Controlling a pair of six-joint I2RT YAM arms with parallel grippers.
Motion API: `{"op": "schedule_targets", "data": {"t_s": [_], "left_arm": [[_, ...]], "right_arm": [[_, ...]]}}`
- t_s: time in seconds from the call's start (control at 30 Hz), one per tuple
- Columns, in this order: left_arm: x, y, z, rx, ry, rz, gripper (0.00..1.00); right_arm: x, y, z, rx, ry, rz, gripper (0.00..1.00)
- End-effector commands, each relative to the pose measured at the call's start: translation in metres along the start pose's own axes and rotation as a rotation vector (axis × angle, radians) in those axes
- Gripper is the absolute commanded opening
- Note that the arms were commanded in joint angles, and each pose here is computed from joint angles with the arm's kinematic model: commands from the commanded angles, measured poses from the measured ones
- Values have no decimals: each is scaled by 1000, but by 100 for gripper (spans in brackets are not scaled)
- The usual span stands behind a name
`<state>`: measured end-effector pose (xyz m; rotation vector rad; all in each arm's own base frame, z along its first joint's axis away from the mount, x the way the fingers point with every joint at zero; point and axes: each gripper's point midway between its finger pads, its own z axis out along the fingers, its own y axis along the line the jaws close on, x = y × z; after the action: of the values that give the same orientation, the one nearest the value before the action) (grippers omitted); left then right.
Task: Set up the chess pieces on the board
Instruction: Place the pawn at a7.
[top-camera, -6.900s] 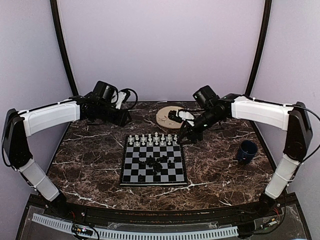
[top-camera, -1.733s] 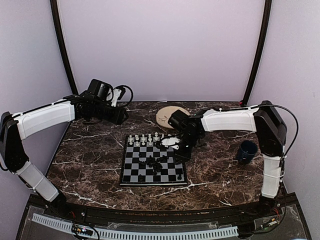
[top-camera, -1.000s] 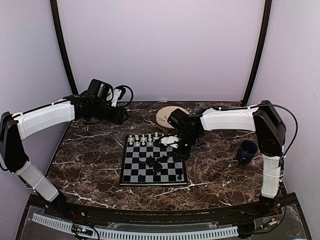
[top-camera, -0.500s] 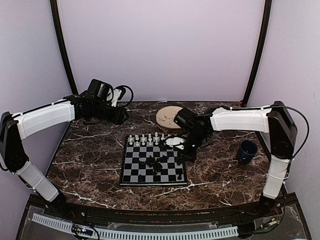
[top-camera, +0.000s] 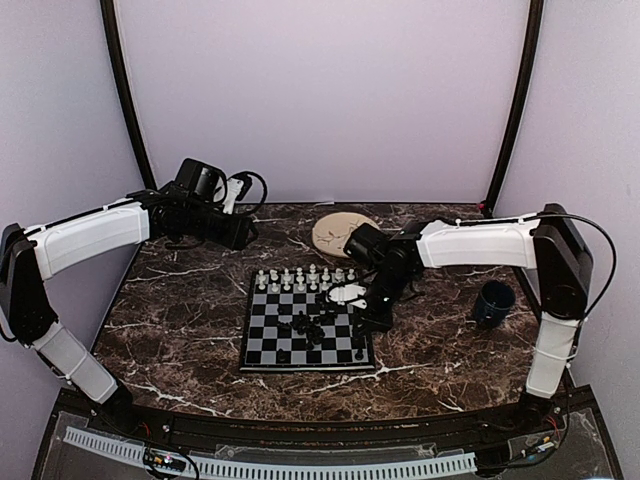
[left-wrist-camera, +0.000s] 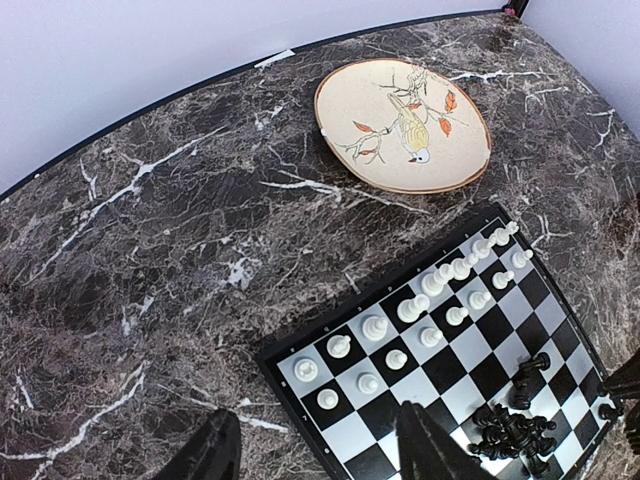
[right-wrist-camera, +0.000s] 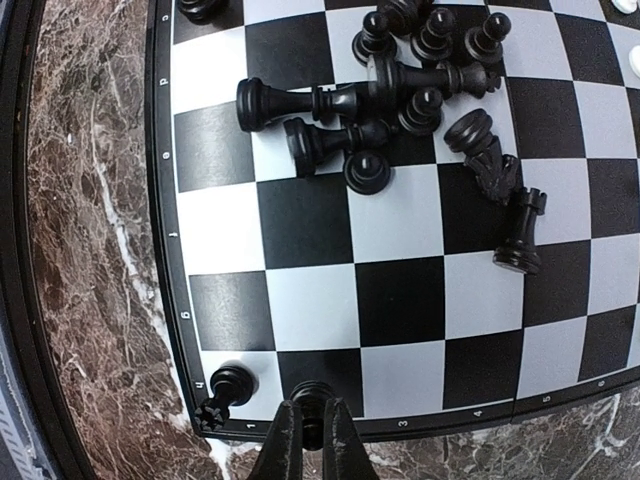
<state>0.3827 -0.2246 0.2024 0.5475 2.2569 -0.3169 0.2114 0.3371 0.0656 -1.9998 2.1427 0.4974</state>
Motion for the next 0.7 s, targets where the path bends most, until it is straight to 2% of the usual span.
{"op": "schedule_targets", "data": {"t_s": [0.0, 0.67], "left_arm": [[-12, 0, -8, 7, -23, 3, 56], [-11, 0, -6, 8, -14, 3, 56]], "right_arm": [[5, 3, 11, -7, 31, -15, 0], [8, 0, 20, 15, 50, -18, 2]]}}
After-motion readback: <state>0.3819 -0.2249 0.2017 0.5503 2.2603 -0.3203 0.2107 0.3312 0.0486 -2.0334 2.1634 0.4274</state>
